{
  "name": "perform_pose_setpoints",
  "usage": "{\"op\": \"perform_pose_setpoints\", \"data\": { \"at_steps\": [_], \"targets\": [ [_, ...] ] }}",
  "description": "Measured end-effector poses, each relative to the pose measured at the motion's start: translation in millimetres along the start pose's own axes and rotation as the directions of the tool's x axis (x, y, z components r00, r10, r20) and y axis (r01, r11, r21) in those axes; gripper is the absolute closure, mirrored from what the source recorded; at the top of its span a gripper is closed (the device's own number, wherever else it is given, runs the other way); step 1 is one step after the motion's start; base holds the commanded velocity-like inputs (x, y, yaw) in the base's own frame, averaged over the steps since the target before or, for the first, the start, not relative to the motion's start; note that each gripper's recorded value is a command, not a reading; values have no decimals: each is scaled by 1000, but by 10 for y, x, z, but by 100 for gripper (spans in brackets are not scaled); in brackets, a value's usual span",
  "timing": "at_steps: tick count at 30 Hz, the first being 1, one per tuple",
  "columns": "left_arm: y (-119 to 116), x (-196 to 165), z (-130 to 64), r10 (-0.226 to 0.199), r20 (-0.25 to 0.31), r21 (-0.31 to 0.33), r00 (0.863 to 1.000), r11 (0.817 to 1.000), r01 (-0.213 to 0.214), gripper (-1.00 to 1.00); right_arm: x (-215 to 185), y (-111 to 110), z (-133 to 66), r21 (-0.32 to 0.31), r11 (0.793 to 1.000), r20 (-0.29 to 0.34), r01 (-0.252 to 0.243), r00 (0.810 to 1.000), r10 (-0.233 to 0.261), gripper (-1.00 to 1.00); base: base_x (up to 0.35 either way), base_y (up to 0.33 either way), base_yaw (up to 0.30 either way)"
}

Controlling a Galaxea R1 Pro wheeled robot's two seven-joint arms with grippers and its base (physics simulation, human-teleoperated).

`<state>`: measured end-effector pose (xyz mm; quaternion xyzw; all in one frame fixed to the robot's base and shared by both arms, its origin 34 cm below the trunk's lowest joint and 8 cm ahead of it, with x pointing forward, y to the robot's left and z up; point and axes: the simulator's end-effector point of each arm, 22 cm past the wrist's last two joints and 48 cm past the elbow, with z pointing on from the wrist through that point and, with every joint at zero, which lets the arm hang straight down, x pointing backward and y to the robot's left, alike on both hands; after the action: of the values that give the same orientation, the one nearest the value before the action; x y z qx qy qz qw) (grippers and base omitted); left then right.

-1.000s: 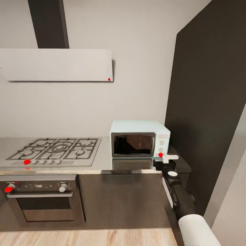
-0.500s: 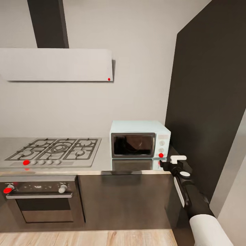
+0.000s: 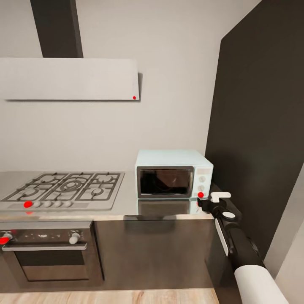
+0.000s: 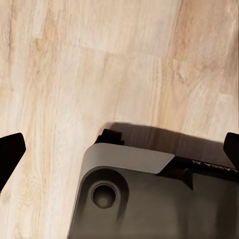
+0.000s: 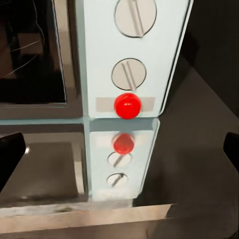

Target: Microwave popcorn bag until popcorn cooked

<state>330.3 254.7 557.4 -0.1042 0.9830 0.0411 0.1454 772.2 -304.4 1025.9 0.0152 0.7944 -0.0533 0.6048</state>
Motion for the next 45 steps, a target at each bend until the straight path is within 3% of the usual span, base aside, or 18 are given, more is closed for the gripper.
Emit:
{"op": "perform_pose_setpoints", "data": {
  "at_steps": [20, 24, 30, 39, 42, 45],
  "targets": [
    [0, 0, 2, -1, -1, 0, 1000, 1000, 1, -100, -4, -70, 8, 2, 1000, 4, 6, 1000, -6, -100, 71, 0, 0],
    [11, -3, 3, -3, 0, -2, 1000, 1000, 3, -100, 41, -336, 16, 30, 1000, -6, 7, 1000, -7, -100, 0, 0, 0],
    [6, -8, 3, -3, 1, -1, 1000, 1000, 3, -100, 60, -399, 15, 28, 1000, -10, -6, 1000, 7, -100, 0, 0, 0],
    [1, -3, 2, -3, 0, 0, 1000, 1000, 3, -100, 68, -348, 16, 34, 999, -9, -15, 1000, 15, -100, 0, 0, 0],
    [2, -5, 3, -2, 0, 0, 1000, 1000, 2, -100, 279, -284, 54, 24, 1000, -48, -19, 999, 20, -100, 0, 0, 0],
    [0, -3, 2, -1, 0, 0, 1000, 1000, 1, -100, 304, -275, 68, 23, 1000, -39, -19, 999, 20, -100, 0, 0, 0]
  ]
}}
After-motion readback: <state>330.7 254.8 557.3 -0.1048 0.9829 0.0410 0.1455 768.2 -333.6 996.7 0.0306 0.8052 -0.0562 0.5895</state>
